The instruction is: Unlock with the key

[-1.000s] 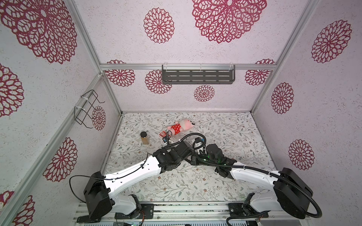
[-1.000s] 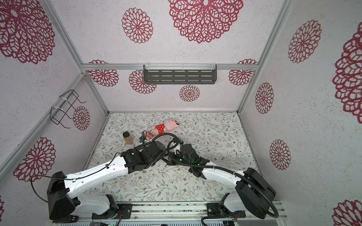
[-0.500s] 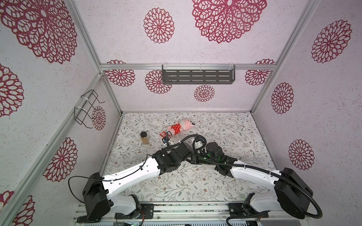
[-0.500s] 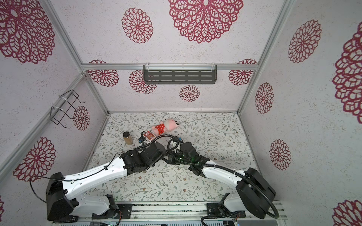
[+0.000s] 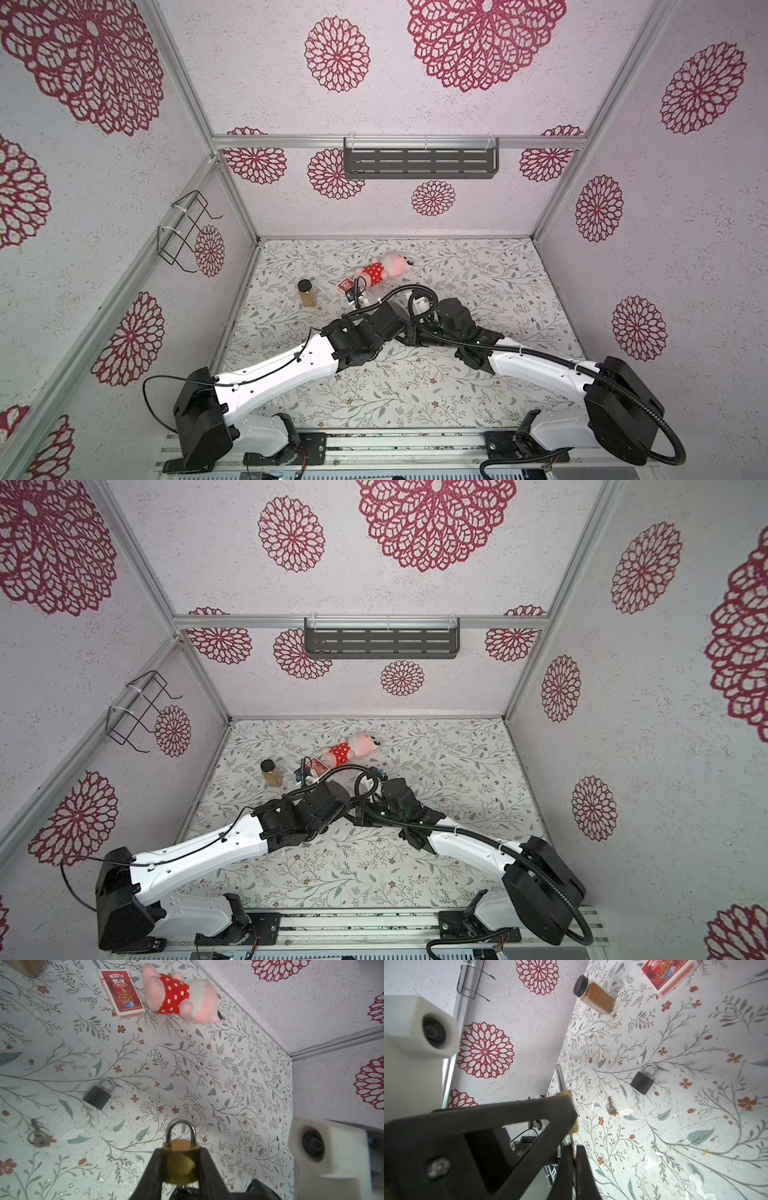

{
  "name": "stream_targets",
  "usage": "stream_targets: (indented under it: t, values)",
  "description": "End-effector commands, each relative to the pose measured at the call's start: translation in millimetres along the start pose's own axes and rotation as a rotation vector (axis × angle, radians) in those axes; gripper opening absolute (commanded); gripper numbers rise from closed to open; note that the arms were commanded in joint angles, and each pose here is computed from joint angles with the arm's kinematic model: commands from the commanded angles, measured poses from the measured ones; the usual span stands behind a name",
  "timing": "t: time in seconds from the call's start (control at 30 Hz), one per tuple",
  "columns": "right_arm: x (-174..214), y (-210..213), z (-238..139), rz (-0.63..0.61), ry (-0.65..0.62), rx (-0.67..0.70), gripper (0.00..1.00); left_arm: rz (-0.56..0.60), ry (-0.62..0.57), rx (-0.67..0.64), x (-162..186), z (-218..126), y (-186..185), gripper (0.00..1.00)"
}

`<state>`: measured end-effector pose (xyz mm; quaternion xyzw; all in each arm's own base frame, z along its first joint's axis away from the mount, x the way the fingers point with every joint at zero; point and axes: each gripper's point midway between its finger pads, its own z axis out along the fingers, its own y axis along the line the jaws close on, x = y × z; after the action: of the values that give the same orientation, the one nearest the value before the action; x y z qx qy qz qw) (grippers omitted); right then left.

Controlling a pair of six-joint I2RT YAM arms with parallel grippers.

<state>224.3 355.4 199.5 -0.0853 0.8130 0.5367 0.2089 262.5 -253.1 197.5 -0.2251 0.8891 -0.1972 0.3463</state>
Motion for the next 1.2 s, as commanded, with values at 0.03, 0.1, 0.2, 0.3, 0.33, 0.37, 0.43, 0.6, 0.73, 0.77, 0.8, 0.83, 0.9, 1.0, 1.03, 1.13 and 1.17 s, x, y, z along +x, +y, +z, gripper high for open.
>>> stream_targets:
  t: [0.03, 0.1, 0.2, 0.3, 0.33, 0.37, 0.43, 0.6, 0.73, 0.77, 0.8, 0.83, 0.9, 1.0, 1.03, 1.13, 1.17]
  values:
    - [-29, 24, -5, -0.035, -0.095, -0.096, 0.0, 0.062, 0.106, 0.062, 21, -11, -17, 0.0]
    - [-31, 25, -5, -0.02, -0.095, -0.116, 0.0, 0.078, 0.115, 0.041, 25, -8, -11, 0.0]
    - [-30, 15, -3, -0.032, -0.094, -0.054, 0.0, 0.07, 0.135, 0.059, 30, -6, -16, 0.0]
    - [-28, 16, -2, -0.035, -0.088, -0.05, 0.0, 0.051, 0.138, 0.086, 30, -5, -22, 0.0]
    - [-28, 15, -2, -0.035, -0.089, -0.047, 0.0, 0.045, 0.136, 0.092, 28, -5, -23, 0.0]
    - [-27, 13, -3, -0.038, -0.09, -0.039, 0.0, 0.037, 0.129, 0.093, 25, -5, -23, 0.0]
    - [-26, 6, -4, -0.046, -0.095, -0.009, 0.0, 0.031, 0.105, 0.08, 18, -5, -18, 0.0]
    - [-19, -3, -2, -0.035, -0.085, -0.004, 0.0, -0.014, 0.039, 0.058, -1, -6, -6, 0.0]
    - [-13, -12, -1, -0.03, -0.081, 0.002, 0.02, -0.044, -0.006, 0.039, -17, -4, 1, 0.0]
    - [-12, -12, -1, -0.032, -0.078, 0.003, 0.03, -0.054, -0.019, 0.032, -21, -4, 3, 0.0]
    - [-11, -14, 0, -0.031, -0.073, 0.003, 0.04, -0.063, -0.03, 0.026, -24, -3, 4, 0.0]
    - [-9, -14, 1, -0.033, -0.07, -0.004, 0.05, -0.07, -0.039, 0.021, -27, -2, 5, 0.0]
    - [-7, -11, 2, -0.032, -0.063, -0.025, 0.08, -0.087, -0.052, 0.014, -30, 0, 6, 0.0]
    - [-6, -11, 2, -0.033, -0.058, -0.033, 0.11, -0.098, -0.063, 0.0, -32, 4, 8, 0.0]
    - [-6, -11, 2, -0.032, -0.059, -0.033, 0.13, -0.104, -0.066, -0.006, -33, 5, 9, 0.0]
    - [-5, -10, 0, -0.038, -0.061, -0.036, 0.17, -0.112, -0.085, -0.021, -39, 6, 11, 0.0]
    - [-4, -10, -2, -0.039, -0.062, -0.033, 0.18, -0.116, -0.092, -0.022, -41, 5, 11, 0.0]
